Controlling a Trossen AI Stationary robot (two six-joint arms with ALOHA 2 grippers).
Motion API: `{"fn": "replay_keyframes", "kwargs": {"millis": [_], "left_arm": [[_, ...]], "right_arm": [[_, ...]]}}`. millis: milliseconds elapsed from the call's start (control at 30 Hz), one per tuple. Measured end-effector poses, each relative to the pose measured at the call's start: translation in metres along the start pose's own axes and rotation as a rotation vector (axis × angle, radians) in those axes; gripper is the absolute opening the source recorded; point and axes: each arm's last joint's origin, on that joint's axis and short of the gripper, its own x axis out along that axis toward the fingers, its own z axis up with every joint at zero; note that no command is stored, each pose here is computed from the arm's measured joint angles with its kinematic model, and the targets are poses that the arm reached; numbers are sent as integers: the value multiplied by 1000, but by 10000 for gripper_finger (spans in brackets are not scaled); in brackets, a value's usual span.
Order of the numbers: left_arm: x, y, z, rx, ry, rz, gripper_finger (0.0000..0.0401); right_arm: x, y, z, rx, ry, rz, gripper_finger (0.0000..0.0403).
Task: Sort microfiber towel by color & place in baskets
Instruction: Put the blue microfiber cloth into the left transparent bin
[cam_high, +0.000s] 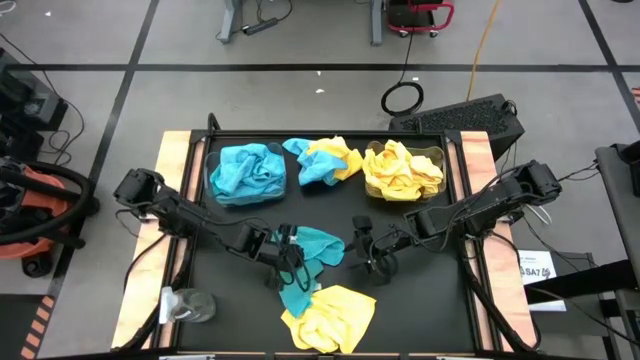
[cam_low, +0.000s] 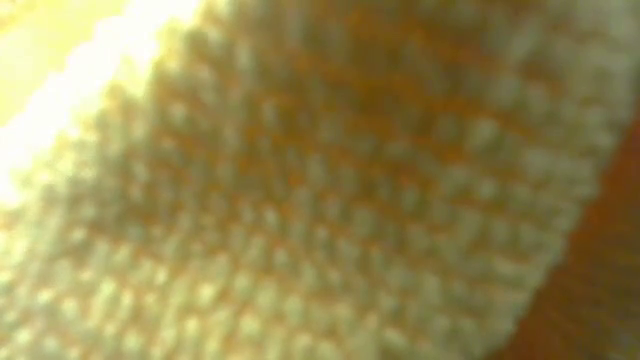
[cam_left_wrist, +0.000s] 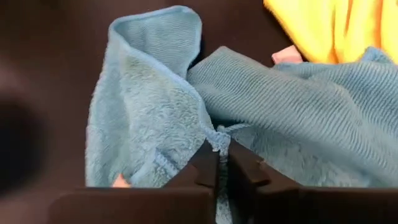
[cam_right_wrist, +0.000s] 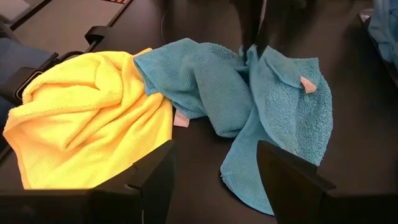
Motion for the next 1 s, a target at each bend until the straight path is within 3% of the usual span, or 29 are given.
{"fn": "replay_keyframes", "kwargs": {"millis": [200, 700, 1000], "left_arm": [[-31, 10, 14, 26, -38, 180, 9], [-174, 12, 86, 194, -422, 474, 3], [-194, 26, 83, 162, -286, 828, 2]], "right_arm": [[0, 0, 0, 0, -1, 0, 215], [7, 6, -4, 9, 19, 16, 215], [16, 9, -9, 8, 45, 21, 215]]}}
